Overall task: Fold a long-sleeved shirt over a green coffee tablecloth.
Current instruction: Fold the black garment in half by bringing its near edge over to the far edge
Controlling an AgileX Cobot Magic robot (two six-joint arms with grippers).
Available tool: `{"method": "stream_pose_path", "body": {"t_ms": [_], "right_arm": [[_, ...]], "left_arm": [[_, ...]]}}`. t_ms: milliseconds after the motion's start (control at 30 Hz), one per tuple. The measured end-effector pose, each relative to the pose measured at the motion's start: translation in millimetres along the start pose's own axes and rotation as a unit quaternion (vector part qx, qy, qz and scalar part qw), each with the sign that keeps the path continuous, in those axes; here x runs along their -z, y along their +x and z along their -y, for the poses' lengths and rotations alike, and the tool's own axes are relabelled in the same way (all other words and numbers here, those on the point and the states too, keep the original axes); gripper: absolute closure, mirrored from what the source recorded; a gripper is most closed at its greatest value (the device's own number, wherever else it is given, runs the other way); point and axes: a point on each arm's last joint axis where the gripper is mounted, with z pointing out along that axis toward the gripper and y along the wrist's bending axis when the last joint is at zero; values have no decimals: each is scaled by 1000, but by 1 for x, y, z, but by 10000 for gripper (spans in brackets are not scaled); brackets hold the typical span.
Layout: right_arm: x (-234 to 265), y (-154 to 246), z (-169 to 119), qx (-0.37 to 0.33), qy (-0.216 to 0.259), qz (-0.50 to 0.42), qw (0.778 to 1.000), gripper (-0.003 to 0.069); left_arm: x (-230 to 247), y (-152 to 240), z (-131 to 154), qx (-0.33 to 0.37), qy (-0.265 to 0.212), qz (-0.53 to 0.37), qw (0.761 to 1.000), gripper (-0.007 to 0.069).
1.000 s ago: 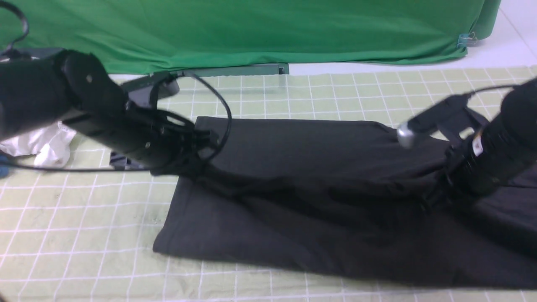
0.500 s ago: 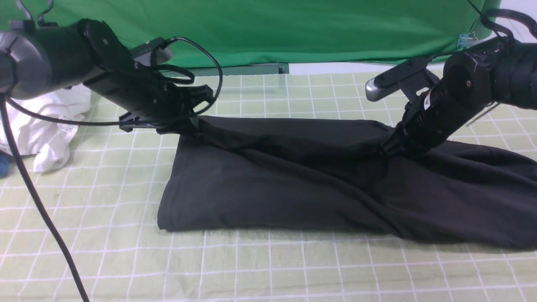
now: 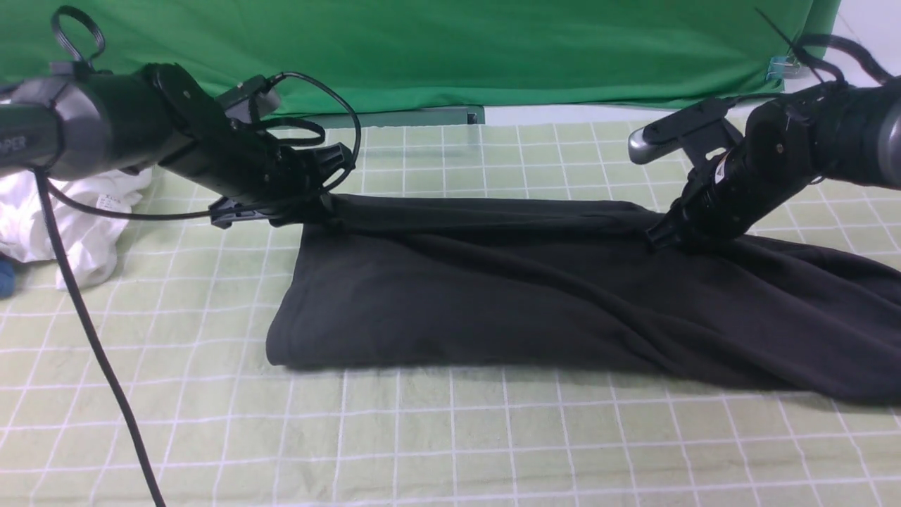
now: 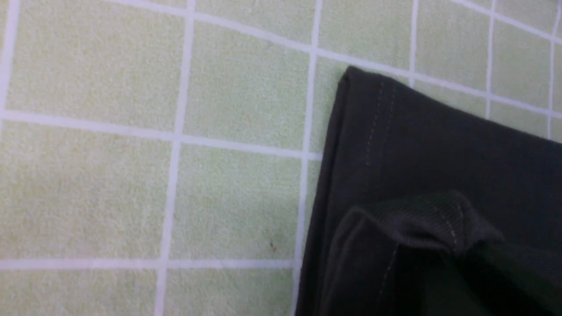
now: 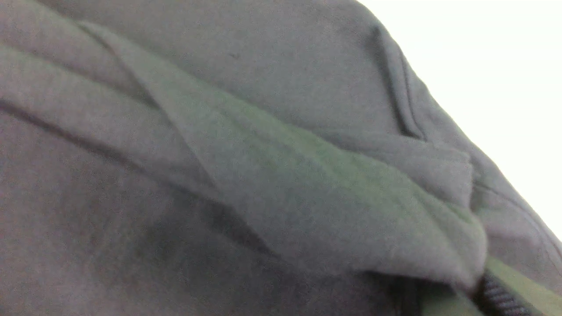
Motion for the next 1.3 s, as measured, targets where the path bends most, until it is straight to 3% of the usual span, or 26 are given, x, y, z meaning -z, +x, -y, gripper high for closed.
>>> {"method": "stream_pose_path", "body": {"t_ms": [133, 300, 433, 533, 633, 733, 833, 933, 1067, 1167, 1200, 1267, 1300], "right_arm": [[-5, -4, 0, 1, 2, 26, 1000, 546], [-4, -17, 2, -3, 8, 97, 995, 382], [-3, -20, 2, -12, 9, 116, 993, 337], [10, -30, 6, -15, 12, 118, 993, 328], [28, -40, 10, -18, 17, 116, 993, 343], [69, -55, 17, -34, 14, 84, 996, 483], [84, -52, 12, -51, -26, 27, 998, 622], [76, -41, -1, -45, -69, -30, 996, 653], [38, -27, -20, -31, -96, -82, 992, 662], [4, -24, -22, -21, -88, -73, 993, 662], [2, -24, -22, -20, -86, -71, 994, 662], [-18, -30, -18, 0, -52, -19, 998, 662], [-21, -32, -17, 5, -43, -4, 999, 662]], "left_arm": [[-4, -3, -2, 6, -2, 22, 1000, 596], [-4, -7, -2, 10, -2, 41, 999, 574], [-3, -10, 0, 9, 0, 50, 999, 505], [10, -31, 8, -5, 12, 68, 998, 387], [26, -50, 17, -19, 26, 79, 996, 303], [59, -79, 35, -43, 53, 92, 993, 185], [82, -90, 51, -62, 74, 85, 992, 144], [94, -86, 59, -76, 89, 38, 992, 164], [98, -75, 61, -101, 92, -32, 990, 302], [97, -71, 59, -117, 83, -52, 988, 453], [97, -71, 59, -118, 83, -53, 988, 463], [98, -69, 58, -124, 81, -64, 987, 578], [98, -69, 58, -124, 81, -67, 987, 590]]}}
